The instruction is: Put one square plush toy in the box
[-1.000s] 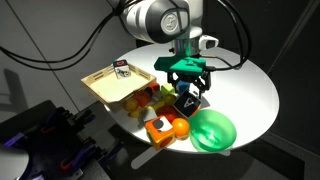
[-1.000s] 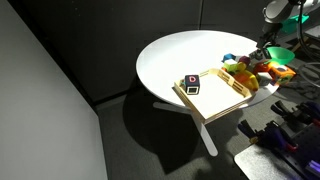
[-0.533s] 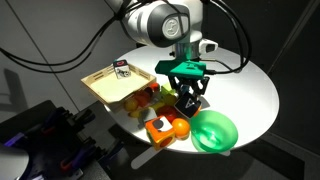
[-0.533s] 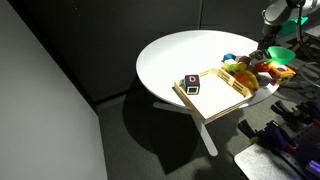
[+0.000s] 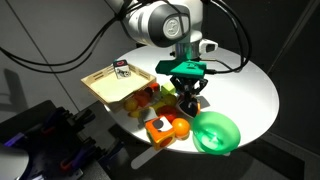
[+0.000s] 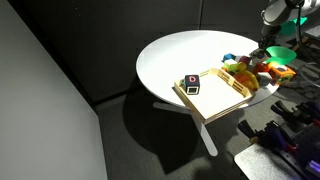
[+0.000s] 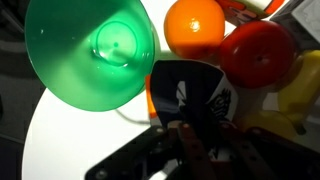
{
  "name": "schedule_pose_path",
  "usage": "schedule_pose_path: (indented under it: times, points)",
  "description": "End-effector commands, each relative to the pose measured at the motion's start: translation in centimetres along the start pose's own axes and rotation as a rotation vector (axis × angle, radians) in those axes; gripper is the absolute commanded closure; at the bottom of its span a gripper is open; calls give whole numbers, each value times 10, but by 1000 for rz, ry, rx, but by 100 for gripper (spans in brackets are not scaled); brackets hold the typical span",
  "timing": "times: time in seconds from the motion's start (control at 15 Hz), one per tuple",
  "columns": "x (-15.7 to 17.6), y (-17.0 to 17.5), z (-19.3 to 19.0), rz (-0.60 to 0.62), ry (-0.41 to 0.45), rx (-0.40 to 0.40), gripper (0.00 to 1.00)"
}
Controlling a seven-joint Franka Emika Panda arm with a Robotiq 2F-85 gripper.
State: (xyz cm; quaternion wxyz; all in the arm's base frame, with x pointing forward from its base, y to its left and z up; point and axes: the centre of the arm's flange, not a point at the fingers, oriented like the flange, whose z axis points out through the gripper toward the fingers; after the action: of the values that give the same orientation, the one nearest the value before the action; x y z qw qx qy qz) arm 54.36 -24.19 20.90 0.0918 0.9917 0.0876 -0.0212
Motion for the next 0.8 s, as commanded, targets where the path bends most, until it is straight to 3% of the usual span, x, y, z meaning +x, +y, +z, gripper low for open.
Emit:
schedule_pose_path:
  times: [0.0, 0.73]
  points:
    - [8, 1, -21, 4, -11, -4, 95]
    - [13, -44, -123, 26, -23, 0, 96]
